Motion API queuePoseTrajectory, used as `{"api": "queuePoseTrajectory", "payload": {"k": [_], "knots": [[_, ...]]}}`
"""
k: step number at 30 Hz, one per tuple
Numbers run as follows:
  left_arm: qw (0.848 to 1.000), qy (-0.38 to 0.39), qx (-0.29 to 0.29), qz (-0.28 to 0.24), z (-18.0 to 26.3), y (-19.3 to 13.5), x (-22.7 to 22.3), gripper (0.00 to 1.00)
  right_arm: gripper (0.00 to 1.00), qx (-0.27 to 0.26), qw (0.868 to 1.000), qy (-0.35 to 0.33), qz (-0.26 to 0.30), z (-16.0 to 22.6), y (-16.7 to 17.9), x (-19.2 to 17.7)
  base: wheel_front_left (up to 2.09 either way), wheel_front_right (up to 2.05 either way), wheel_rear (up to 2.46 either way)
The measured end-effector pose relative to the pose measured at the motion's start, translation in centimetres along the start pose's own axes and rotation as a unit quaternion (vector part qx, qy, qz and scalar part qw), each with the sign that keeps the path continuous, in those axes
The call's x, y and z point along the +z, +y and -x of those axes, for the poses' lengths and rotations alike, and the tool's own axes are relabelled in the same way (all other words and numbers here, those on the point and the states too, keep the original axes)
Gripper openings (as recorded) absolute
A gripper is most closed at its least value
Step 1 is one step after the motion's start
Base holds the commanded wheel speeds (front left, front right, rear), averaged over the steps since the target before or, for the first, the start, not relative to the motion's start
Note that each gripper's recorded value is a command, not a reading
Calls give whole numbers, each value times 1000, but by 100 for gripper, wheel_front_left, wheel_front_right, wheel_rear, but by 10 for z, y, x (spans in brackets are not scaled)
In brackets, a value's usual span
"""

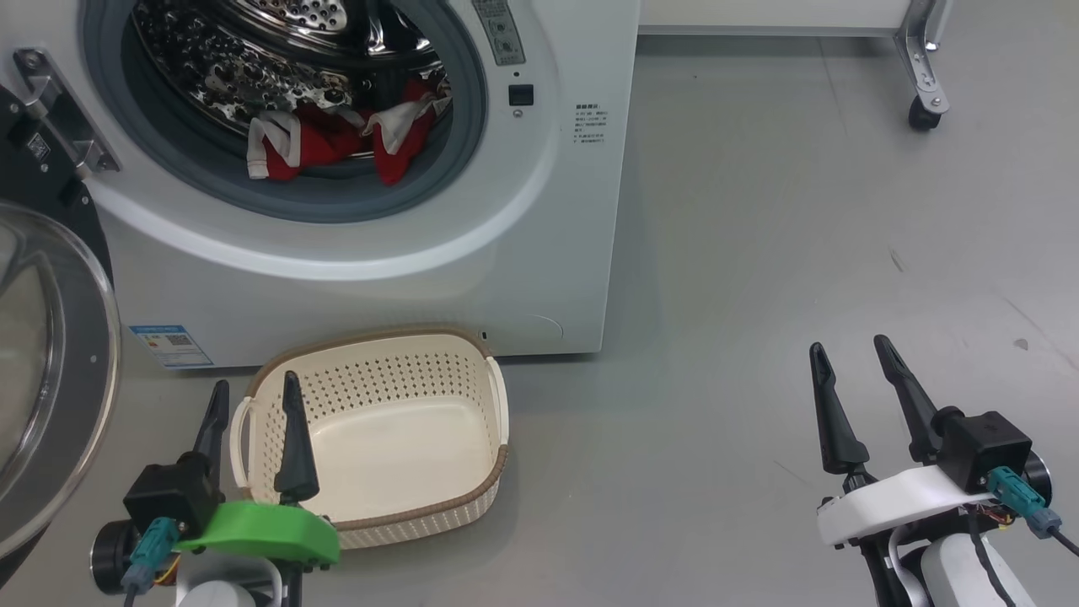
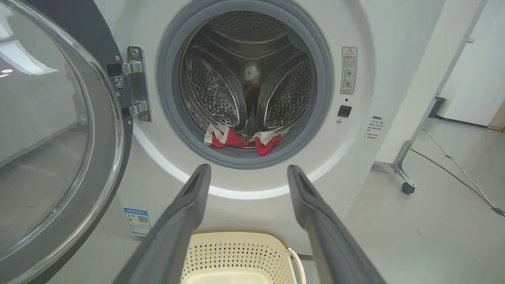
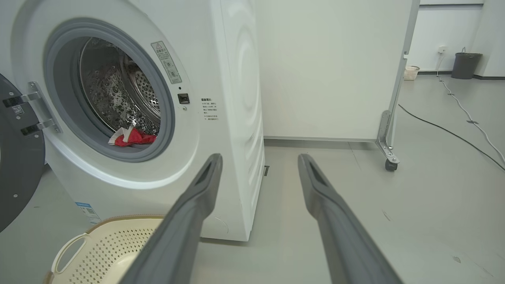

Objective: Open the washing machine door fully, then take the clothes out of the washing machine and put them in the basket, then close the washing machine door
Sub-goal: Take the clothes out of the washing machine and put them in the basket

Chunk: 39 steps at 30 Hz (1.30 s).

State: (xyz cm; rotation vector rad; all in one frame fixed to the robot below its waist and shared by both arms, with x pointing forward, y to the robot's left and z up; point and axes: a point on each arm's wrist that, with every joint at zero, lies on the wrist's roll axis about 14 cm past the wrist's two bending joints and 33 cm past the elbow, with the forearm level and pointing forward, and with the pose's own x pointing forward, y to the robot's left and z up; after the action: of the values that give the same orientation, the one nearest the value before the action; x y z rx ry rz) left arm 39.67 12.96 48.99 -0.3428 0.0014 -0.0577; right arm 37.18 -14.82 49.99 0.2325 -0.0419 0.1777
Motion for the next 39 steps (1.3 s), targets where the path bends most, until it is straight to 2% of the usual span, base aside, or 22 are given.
{"api": "queuePoseTrajectory", "payload": {"k": [19, 39], "knots": [[1000, 3, -8, -6, 0, -4, -2, 100, 100, -1, 1000, 2, 1, -1, 0, -2, 100, -100, 0], [1000, 6, -11, -9, -1, -6, -4, 100, 100, -5, 1000, 5, -2, 0, -1, -4, 22, -22, 0]]}}
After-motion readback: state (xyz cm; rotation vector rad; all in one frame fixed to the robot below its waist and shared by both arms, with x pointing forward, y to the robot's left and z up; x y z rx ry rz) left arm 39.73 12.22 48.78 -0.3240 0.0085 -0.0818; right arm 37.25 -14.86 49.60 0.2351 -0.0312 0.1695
